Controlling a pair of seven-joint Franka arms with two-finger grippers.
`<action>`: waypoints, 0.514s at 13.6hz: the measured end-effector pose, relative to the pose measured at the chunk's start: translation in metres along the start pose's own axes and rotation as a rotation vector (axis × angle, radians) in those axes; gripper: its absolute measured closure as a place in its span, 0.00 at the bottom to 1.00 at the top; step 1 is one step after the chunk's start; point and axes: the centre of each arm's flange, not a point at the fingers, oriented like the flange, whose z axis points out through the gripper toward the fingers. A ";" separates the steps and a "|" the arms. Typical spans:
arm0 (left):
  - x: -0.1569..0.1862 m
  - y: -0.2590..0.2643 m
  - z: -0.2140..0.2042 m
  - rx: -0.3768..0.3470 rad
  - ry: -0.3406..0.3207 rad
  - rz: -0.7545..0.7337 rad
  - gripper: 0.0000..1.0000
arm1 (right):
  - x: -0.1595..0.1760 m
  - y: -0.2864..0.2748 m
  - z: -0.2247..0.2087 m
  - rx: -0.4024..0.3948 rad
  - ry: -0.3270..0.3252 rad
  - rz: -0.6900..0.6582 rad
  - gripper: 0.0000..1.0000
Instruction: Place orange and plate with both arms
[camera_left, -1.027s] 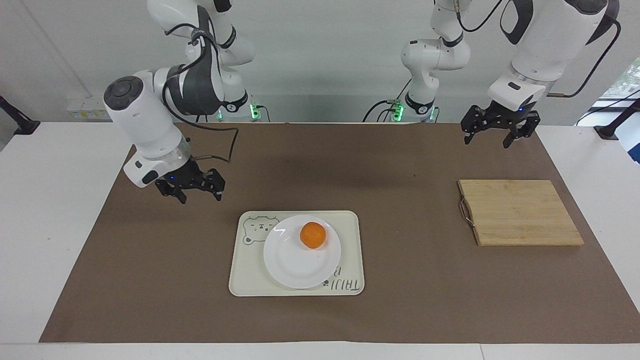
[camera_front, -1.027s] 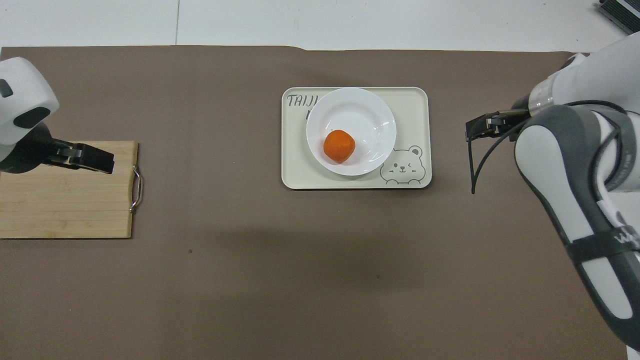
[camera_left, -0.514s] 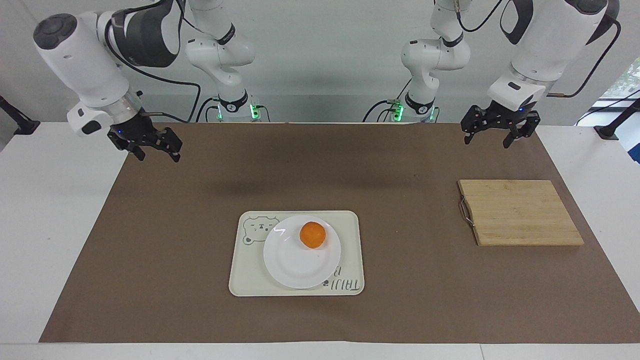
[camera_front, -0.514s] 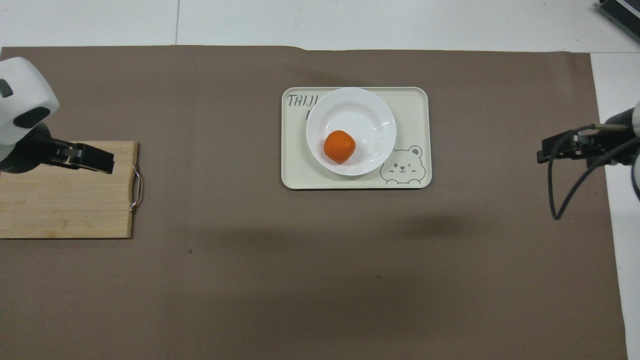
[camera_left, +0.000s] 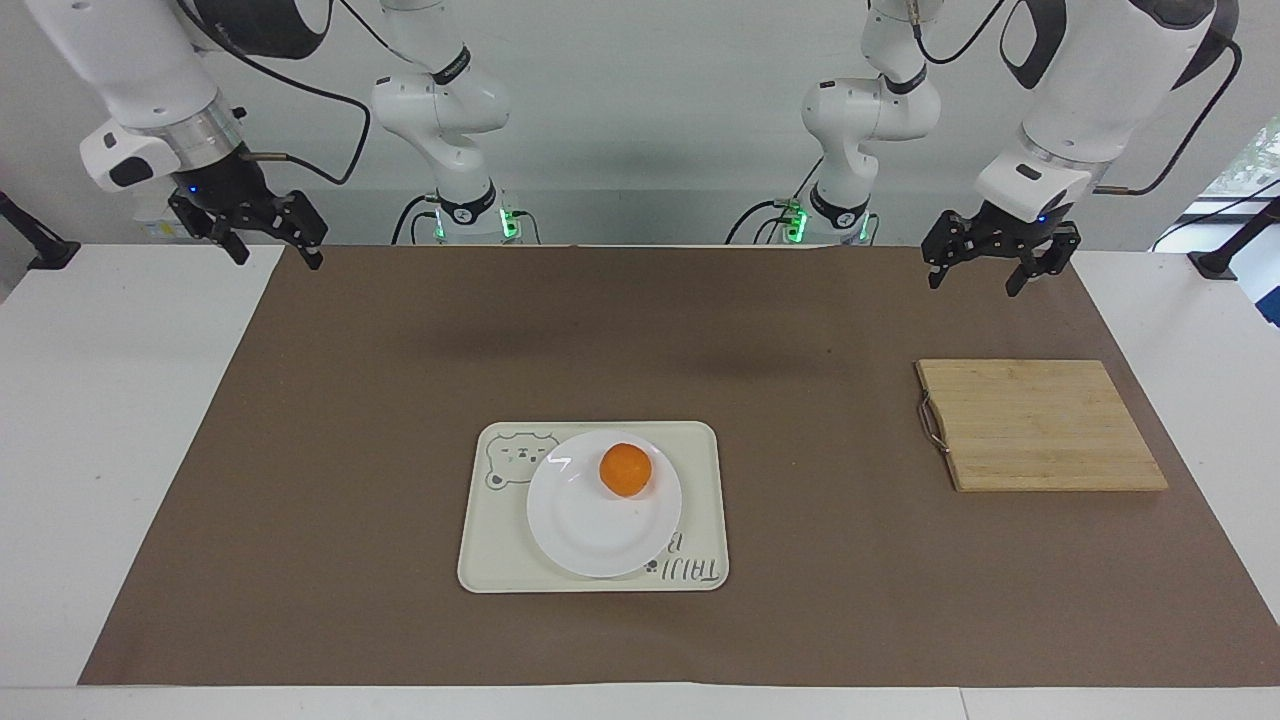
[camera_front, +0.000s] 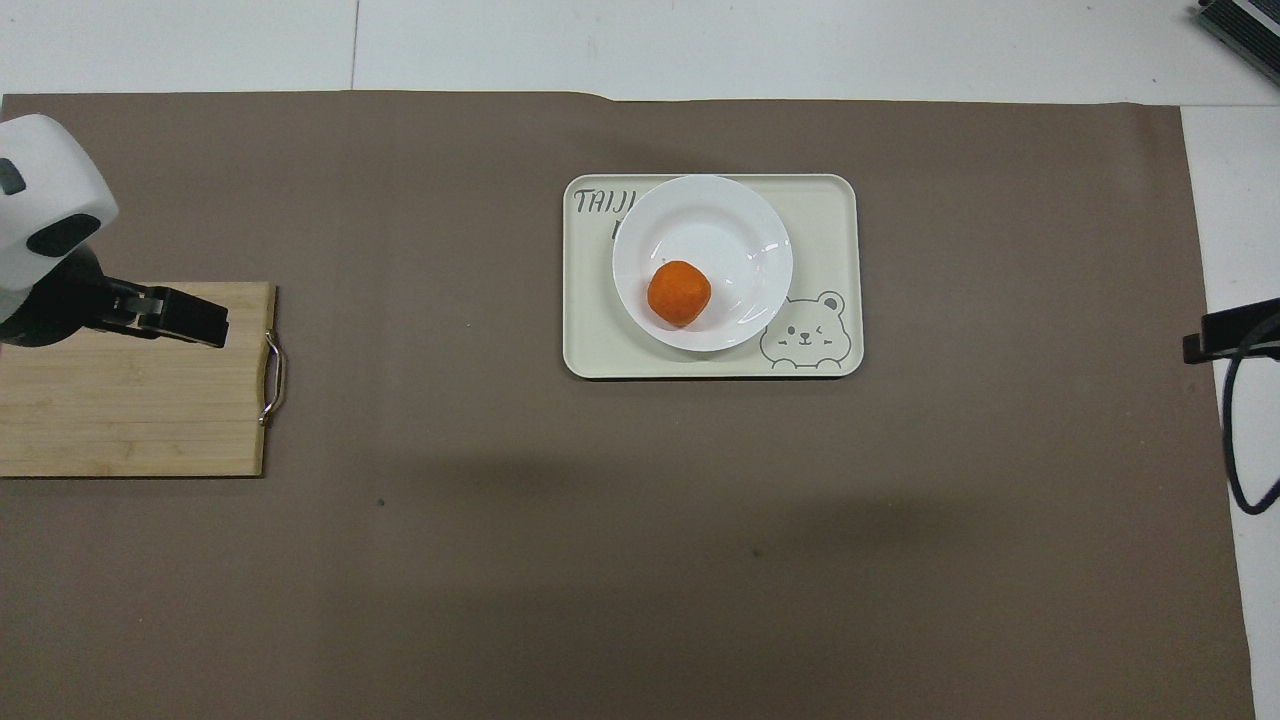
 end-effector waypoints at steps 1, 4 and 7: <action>0.000 0.000 0.000 0.000 0.000 0.000 0.00 | -0.008 -0.003 -0.013 0.003 0.015 -0.008 0.00; 0.000 0.000 0.000 0.000 0.000 0.000 0.00 | -0.018 -0.020 -0.025 0.001 0.027 -0.041 0.00; 0.000 0.000 0.000 0.000 0.000 0.000 0.00 | -0.018 -0.024 -0.021 -0.010 0.019 -0.049 0.00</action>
